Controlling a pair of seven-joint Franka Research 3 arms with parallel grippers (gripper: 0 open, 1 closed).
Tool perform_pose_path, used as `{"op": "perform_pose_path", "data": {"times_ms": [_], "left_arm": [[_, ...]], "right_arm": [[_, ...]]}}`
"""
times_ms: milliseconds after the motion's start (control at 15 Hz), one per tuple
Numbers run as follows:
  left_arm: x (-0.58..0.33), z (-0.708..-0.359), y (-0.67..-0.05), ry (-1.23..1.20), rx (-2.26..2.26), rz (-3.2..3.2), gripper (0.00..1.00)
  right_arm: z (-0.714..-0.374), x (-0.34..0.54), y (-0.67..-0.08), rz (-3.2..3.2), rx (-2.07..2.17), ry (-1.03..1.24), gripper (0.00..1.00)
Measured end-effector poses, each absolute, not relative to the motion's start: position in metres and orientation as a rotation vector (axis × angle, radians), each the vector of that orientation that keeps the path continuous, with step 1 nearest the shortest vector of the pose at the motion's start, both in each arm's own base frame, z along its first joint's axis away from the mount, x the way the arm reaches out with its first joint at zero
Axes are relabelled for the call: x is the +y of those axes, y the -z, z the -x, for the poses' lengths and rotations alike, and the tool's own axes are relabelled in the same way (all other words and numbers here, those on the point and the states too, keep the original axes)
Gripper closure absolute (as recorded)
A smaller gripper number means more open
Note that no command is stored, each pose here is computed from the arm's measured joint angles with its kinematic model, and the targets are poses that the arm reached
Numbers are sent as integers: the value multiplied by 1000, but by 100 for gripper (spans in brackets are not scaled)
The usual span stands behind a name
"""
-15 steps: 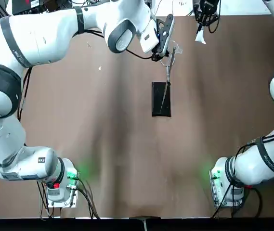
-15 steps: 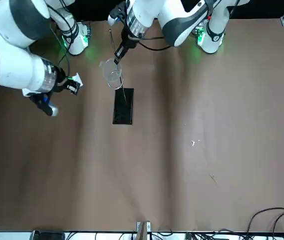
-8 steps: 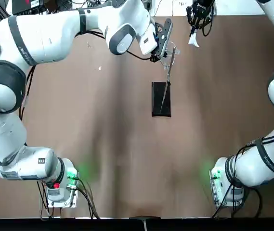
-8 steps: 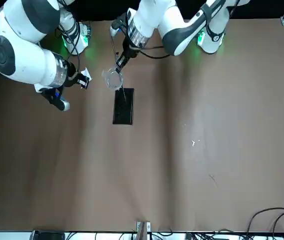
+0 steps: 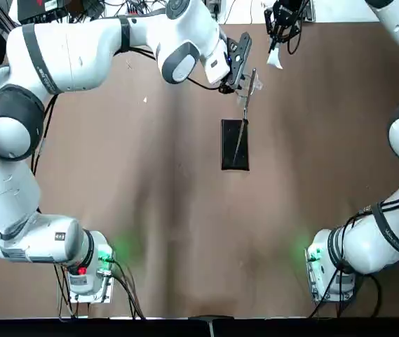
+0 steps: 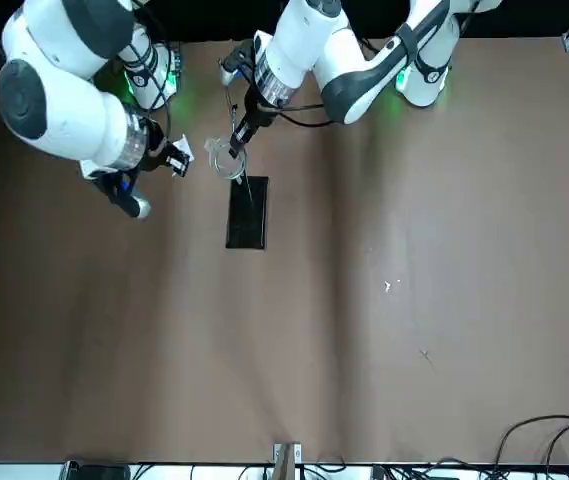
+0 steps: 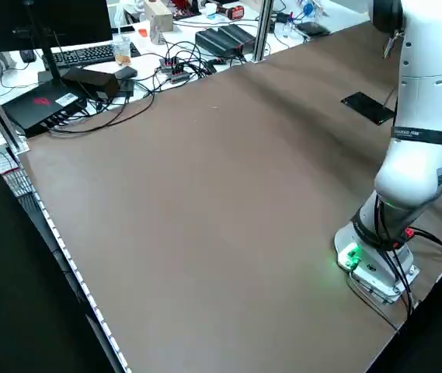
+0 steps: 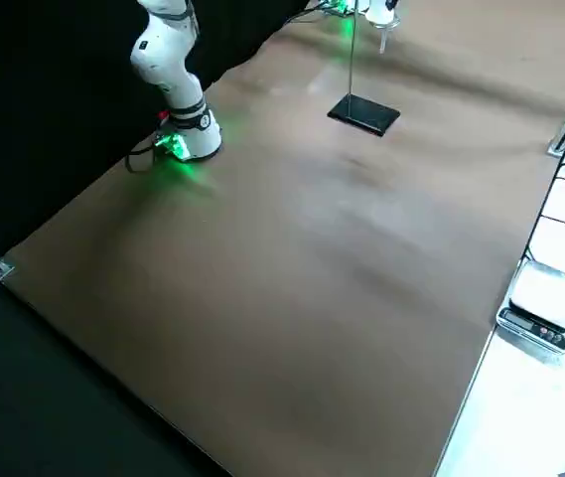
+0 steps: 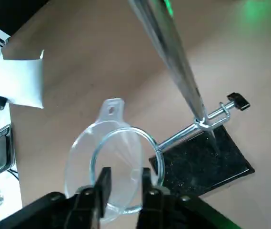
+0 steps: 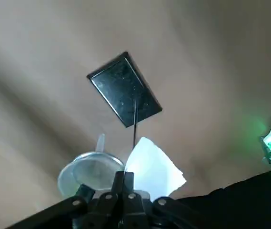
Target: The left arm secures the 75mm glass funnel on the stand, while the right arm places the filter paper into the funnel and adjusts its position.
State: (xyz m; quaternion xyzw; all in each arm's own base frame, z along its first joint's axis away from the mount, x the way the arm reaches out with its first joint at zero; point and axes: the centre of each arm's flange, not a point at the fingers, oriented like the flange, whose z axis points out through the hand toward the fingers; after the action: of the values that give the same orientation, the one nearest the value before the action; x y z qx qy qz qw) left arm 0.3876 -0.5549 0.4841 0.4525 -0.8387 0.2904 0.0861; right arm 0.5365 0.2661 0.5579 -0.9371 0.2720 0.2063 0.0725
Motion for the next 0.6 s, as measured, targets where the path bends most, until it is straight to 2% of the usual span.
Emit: {"op": "perform_pose_path", "data": {"times_ms": [467,533,600], "left_arm": [[-541,-404,-481,-797,-2486,-1428,4],[-535,-410,-480,-760,-2476,-1469,0],[-528,-418,-480,-719,-2463,-1517,0]], "right_arm": [[-521,300,-559,2818,875,-615,98],[-520,304,-560,2815,884,-606,98],[-519,310,-559,2810,896,-594,98]]}}
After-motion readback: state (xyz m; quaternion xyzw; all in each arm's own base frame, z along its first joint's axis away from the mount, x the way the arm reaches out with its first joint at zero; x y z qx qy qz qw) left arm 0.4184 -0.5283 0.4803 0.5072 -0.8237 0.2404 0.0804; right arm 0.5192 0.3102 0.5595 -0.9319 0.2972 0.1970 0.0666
